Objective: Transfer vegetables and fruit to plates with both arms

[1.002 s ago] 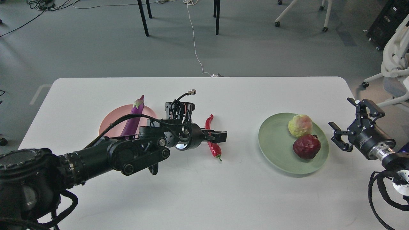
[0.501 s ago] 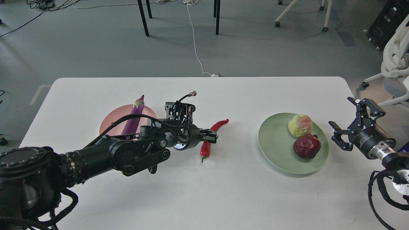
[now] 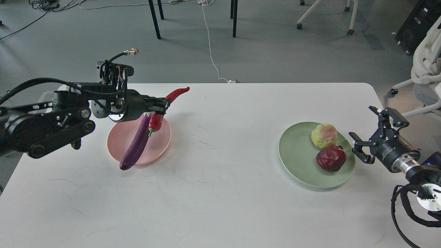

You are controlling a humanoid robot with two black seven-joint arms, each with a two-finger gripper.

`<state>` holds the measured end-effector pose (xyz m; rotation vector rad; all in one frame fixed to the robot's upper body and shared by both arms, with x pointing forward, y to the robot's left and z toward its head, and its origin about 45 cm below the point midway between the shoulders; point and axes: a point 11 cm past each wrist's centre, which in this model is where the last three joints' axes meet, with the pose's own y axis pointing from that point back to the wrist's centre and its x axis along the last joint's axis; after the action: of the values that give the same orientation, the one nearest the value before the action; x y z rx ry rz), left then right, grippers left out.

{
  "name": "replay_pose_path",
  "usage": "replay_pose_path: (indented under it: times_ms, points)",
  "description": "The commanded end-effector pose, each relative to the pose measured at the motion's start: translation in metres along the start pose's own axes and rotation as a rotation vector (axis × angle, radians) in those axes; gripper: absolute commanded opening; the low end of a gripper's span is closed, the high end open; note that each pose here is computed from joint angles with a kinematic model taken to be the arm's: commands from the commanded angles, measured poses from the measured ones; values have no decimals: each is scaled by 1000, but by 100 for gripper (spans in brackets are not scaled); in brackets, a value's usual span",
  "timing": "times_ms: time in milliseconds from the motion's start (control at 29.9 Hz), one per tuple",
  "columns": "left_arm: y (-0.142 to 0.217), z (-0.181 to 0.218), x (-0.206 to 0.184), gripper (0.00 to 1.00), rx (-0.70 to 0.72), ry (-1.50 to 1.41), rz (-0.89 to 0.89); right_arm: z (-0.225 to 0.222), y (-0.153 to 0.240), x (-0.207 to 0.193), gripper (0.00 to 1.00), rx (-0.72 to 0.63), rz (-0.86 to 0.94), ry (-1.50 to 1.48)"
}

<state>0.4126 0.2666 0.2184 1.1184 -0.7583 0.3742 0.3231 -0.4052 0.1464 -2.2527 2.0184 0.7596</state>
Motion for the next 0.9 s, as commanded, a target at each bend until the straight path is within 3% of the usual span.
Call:
replay_pose_path:
  times_ms: [0, 100, 167, 267, 334, 601, 702, 869]
  points:
    - [14, -49, -25, 13, 91, 38, -33, 0, 0, 0, 97, 1, 1, 0]
    - [18, -75, -36, 14, 150, 64, -47, 0, 0, 0, 97, 1, 1, 0]
    - [17, -83, -43, 25, 166, 83, -53, 0, 0, 0, 97, 1, 0, -1]
    - [16, -85, -46, 62, 172, 91, -50, 0, 0, 0, 97, 0, 1, 0]
    - [18, -87, -43, 96, 174, 91, -38, 0, 0, 0, 97, 1, -1, 0]
    - [27, -70, -4, 99, 57, 184, 84, -7, -3, -2, 97, 19, -4, -2]
    - [34, -27, 36, 99, -183, 400, 235, -24, -7, -3, 97, 68, -7, -10]
    - [34, 22, 40, 99, -542, 913, 316, -43, -17, -17, 97, 116, -38, -14]
